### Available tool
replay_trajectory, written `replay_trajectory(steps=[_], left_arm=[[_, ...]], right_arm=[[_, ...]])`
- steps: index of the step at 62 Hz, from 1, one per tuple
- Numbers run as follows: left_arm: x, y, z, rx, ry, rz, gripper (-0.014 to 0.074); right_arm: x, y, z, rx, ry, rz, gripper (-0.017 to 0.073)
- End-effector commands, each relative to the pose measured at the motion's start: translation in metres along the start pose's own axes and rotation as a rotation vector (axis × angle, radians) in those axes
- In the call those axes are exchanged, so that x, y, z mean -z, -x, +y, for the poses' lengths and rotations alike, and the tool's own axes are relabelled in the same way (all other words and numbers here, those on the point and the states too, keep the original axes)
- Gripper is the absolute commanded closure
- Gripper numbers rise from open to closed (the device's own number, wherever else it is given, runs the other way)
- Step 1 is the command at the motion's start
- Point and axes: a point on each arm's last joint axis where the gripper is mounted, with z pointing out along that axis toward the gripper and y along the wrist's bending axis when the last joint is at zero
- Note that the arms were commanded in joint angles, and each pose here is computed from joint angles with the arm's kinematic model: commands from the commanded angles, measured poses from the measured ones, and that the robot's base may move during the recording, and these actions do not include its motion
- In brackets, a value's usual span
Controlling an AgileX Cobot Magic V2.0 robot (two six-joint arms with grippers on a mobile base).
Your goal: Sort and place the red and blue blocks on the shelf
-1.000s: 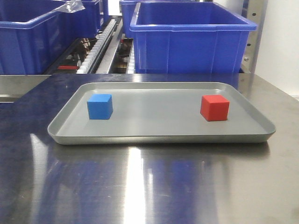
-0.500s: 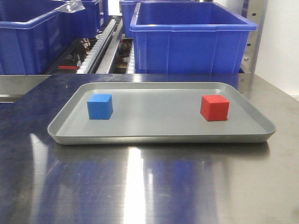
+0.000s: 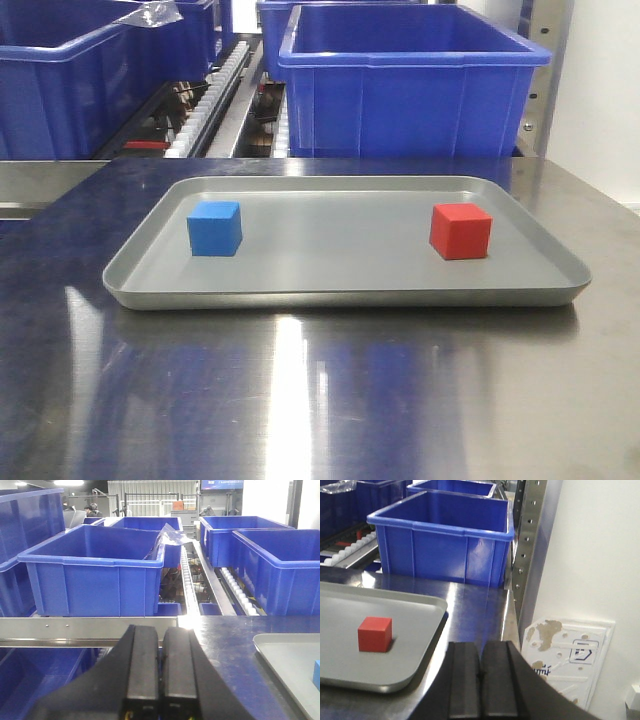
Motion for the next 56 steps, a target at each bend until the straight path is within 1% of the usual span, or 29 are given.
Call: replay_trajectory(steps=[1, 10, 15, 22, 29, 32, 41, 45, 51, 53, 56], left_arm=[[0.001, -0.003, 0.0, 0.012, 0.002, -0.082, 0.051], [0.002, 0.0, 0.0, 0.012, 0.001, -0.11, 0.051], [0.002, 0.003, 0.0, 0.012, 0.0, -0.151, 0.051], [0.003, 0.007, 0.001, 0.064, 0.008, -0.196, 0.051], [0.003, 0.009, 0.001, 0.066, 0.009, -0.202, 0.051], [0.003, 0.009, 0.001, 0.066, 0.009, -0.202, 0.051], [0.003, 0.01, 0.001, 0.066, 0.009, -0.202, 0.051], [0.003, 0.015, 0.001, 0.069, 0.008, -0.216, 0.0509], [0.004, 0.031, 0.001, 0.066, 0.004, -0.227, 0.051], [0.005, 0.039, 0.0, 0.05, 0.002, -0.223, 0.0509], [0.006, 0.054, -0.001, -0.013, -0.001, -0.215, 0.0509]], right_arm=[[0.001, 0.012, 0.0, 0.006, -0.006, -0.133, 0.051], [0.002, 0.016, 0.0, 0.006, -0.007, -0.169, 0.051], [0.002, 0.018, -0.001, 0.002, -0.007, -0.197, 0.051], [0.004, 0.023, -0.001, -0.06, -0.007, -0.257, 0.051], [0.005, 0.028, -0.002, -0.128, -0.009, -0.31, 0.051], [0.005, 0.028, -0.003, -0.141, -0.011, -0.313, 0.051], [0.005, 0.029, -0.003, -0.14, -0.011, -0.323, 0.051], [0.006, 0.032, -0.003, -0.14, -0.012, -0.359, 0.051], [0.009, 0.046, -0.004, -0.135, -0.011, -0.398, 0.051], [0.01, 0.053, -0.004, -0.123, -0.009, -0.405, 0.051], [0.013, 0.065, -0.003, -0.098, -0.005, -0.399, 0.051]])
